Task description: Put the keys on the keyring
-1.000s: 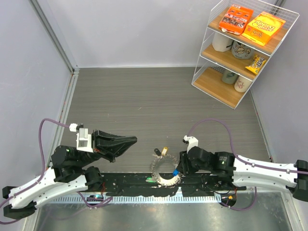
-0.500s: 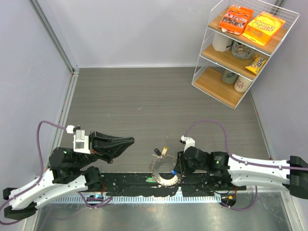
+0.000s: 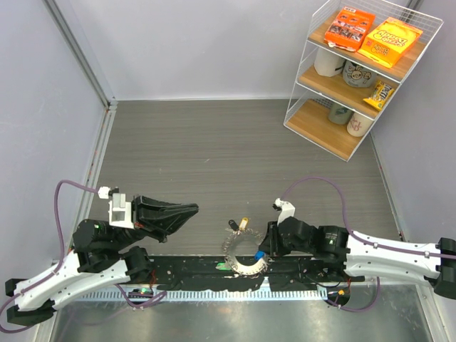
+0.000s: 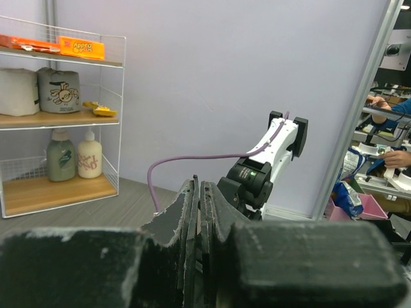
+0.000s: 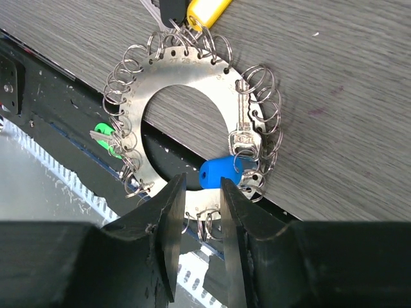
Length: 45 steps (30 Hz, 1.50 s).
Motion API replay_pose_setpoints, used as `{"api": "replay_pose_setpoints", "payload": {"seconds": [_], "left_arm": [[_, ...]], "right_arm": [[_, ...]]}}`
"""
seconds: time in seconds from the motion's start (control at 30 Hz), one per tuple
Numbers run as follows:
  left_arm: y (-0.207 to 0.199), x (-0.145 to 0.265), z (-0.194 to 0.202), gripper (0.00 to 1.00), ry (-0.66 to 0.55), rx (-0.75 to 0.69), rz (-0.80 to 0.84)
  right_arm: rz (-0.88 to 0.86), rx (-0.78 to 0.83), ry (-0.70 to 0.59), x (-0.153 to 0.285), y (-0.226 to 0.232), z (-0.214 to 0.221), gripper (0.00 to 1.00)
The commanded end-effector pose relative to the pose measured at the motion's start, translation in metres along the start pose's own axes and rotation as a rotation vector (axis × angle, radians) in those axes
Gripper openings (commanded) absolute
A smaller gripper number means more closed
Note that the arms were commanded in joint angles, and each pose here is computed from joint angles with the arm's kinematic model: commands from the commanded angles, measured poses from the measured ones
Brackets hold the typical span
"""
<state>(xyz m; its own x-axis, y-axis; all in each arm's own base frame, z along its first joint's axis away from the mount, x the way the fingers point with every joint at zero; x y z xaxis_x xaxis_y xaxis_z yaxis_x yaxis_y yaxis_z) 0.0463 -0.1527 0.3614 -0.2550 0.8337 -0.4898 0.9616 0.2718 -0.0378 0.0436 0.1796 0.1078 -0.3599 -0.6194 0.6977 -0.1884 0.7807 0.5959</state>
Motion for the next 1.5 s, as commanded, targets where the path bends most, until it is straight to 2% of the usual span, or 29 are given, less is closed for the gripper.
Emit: {"api": "replay_pose_setpoints", "payload": {"seconds": [0.0,0.27,0.73,1.03,1.23,1.47], "left_arm": [[0.001,0.001,-0.005,0.11,-0.029,-0.025,-0.008],[0.002,0.003,-0.005,0.11,-0.032,-0.026,-0.012],[0.003,0.007,-0.005,0.12,-0.033,-0.039,-0.026],[0.003,0.01,-0.005,0.12,-0.041,-0.042,-0.026],[0.003,0.011,-0.006,0.12,-0.044,-0.042,-0.029],[0.002,0.008,-0.009,0.12,-0.042,-0.04,-0.019]], "right_arm": [[0.046,-0.023,-0.022,-0.003,-0.009,0.0,0.34],[0.064,-0.04,-0.012,-0.008,-0.017,0.006,0.37],[0.055,-0.04,-0.01,-0.015,-0.007,0.003,0.36],[0.071,-0.038,-0.023,-0.017,-0.004,-0.001,0.26],[0.08,-0.028,-0.038,-0.016,-0.002,-0.004,0.06],[0.004,0.025,-0.103,-0.003,0.011,-0.017,0.06]]}}
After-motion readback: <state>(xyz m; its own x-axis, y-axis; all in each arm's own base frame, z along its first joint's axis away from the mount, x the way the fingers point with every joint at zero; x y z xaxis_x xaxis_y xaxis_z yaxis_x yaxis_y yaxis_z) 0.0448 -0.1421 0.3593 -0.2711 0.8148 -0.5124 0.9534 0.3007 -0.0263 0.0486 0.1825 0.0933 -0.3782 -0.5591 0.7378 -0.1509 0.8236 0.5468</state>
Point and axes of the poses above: each gripper's point midway between its finger pads, its own x axis back along the fingers, its own y axis along the line the jaws close on, z = x × y, the point moved 7 cm from there along x, back along the fingers, and after that the axes turned 8 degrees about -x, right-handed, at the moved point
